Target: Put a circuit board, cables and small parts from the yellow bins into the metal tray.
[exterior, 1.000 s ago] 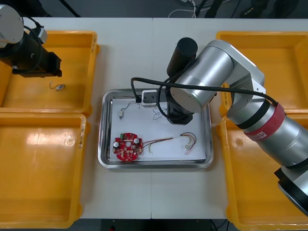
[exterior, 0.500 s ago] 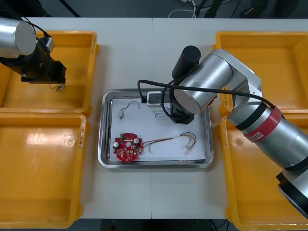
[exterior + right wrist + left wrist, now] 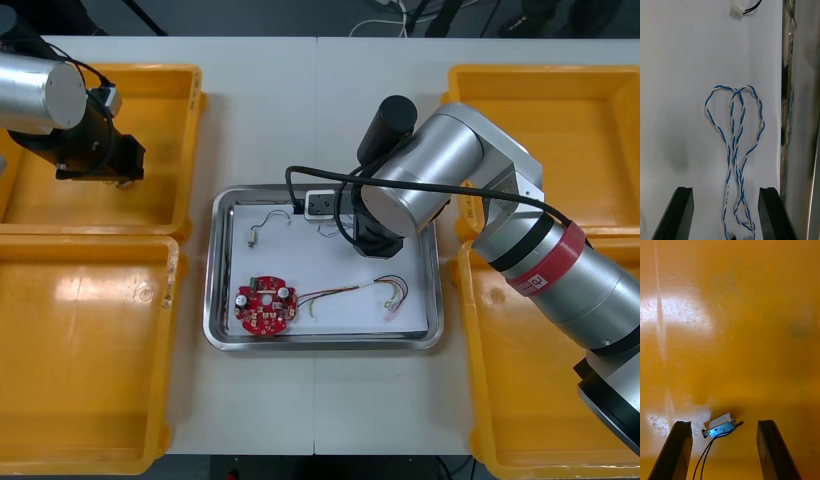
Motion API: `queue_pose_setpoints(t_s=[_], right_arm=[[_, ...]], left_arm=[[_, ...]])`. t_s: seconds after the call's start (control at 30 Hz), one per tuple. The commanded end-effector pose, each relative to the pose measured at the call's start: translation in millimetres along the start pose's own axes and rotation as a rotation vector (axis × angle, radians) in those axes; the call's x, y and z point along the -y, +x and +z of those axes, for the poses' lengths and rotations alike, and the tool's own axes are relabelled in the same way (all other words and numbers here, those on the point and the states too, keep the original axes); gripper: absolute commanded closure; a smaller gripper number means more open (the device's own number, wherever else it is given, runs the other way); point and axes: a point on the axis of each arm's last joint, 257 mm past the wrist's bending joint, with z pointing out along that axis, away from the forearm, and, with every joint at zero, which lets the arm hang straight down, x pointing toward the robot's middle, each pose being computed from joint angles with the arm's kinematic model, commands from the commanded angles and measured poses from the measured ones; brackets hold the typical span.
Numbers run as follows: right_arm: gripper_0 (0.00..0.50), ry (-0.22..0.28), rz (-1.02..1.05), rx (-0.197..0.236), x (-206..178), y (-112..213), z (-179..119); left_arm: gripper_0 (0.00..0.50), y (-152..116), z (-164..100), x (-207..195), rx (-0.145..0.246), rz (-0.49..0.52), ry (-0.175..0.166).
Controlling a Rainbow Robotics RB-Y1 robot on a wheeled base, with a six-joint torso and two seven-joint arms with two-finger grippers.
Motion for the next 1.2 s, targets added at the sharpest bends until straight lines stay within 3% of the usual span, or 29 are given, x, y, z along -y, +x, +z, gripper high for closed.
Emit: queue_pose_setpoints(t_s=[0.03, 0.3, 0.47, 0.83, 1.2], right_arm=[[0.000, 0.009, -0.036, 0.020, -4.0, -14.3, -1.9], [0.000, 0.010, -0.049, -0.028, -5.7, -7.4, -20.7], [0.000, -0.007, -0.030, -0.067, -7.7, 2.6, -44.2], [0.000, -0.006, 0.069, -0.130, -2.6, 32.3, -94.0], [0.000, 0.138, 0.338, -0.062, 34.0, 47.4, -138.5]], left_arm=[[0.000, -22.1, -13.1, 7.1, 0.046, 0.135, 0.011], [0.000, -13.4, -3.5, 6.6, 0.040, 0.145, 0.007], [0.000, -9.3, 2.5, 4.8, 0.046, 0.142, 0.010], [0.000, 7.9, 12.6, -1.6, 0.018, 0.151, 0.006], [0.000, 11.8, 17.9, -3.7, 0.024, 0.151, 0.007]])
